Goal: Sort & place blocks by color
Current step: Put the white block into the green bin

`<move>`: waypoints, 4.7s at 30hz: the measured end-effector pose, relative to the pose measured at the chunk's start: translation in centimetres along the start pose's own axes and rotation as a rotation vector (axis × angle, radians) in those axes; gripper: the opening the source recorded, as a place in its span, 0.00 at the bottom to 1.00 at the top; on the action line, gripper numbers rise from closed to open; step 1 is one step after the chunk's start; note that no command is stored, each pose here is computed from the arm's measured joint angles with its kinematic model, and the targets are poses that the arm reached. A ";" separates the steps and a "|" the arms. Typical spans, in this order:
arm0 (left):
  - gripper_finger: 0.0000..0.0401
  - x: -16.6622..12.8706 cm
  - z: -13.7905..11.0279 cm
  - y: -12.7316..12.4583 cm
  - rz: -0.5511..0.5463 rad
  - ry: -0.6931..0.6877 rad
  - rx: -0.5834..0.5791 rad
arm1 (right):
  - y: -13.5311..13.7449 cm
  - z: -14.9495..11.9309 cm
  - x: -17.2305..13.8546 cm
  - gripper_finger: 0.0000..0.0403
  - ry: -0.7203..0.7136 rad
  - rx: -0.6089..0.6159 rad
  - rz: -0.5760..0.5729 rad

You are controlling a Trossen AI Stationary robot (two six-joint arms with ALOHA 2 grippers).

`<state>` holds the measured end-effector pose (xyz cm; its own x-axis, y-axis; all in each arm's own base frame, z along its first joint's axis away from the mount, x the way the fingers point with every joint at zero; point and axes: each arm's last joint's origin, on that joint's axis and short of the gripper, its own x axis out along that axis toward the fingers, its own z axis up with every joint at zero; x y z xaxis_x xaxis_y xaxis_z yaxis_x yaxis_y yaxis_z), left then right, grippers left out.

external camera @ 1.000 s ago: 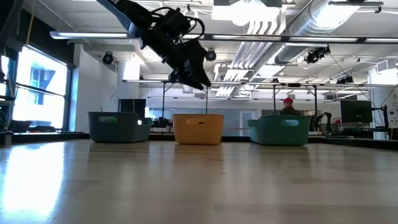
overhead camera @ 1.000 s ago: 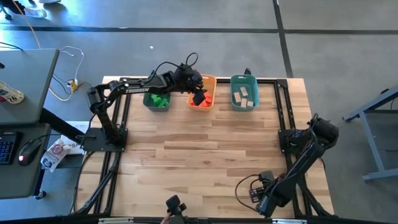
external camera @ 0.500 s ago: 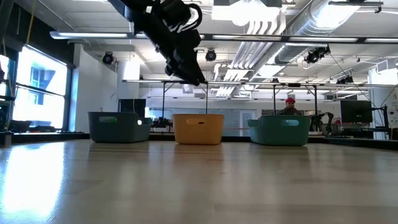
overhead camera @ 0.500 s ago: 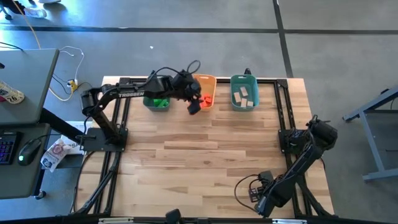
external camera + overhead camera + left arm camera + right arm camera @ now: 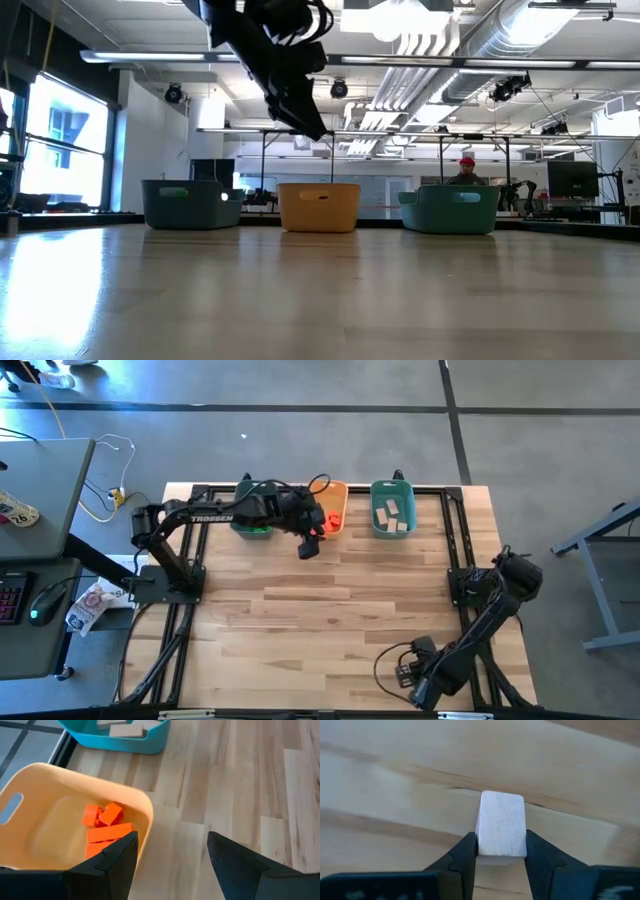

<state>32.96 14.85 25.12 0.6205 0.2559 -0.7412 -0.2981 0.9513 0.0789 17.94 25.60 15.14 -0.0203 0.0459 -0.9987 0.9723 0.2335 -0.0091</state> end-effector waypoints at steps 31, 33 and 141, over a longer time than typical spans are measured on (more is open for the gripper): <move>0.56 -0.9 0.6 -10.3 -0.481 -0.089 0.315 | 6.3 5.8 -8.2 0.28 -0.498 -0.516 0.197; 0.56 -1.1 0.6 -11.2 -0.499 -0.096 0.335 | 6.8 6.2 -8.9 0.28 -0.523 -0.560 0.203; 0.34 -2.5 1.2 -17.3 -0.490 -0.214 0.251 | 12.6 12.5 -15.4 0.26 -0.633 -1.005 0.323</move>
<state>37.43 -2.03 26.44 0.7829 -0.2198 -0.5820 0.2251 0.9722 -0.0643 33.44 15.65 29.83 0.5767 -0.1731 -0.7984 0.2944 0.9557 0.0055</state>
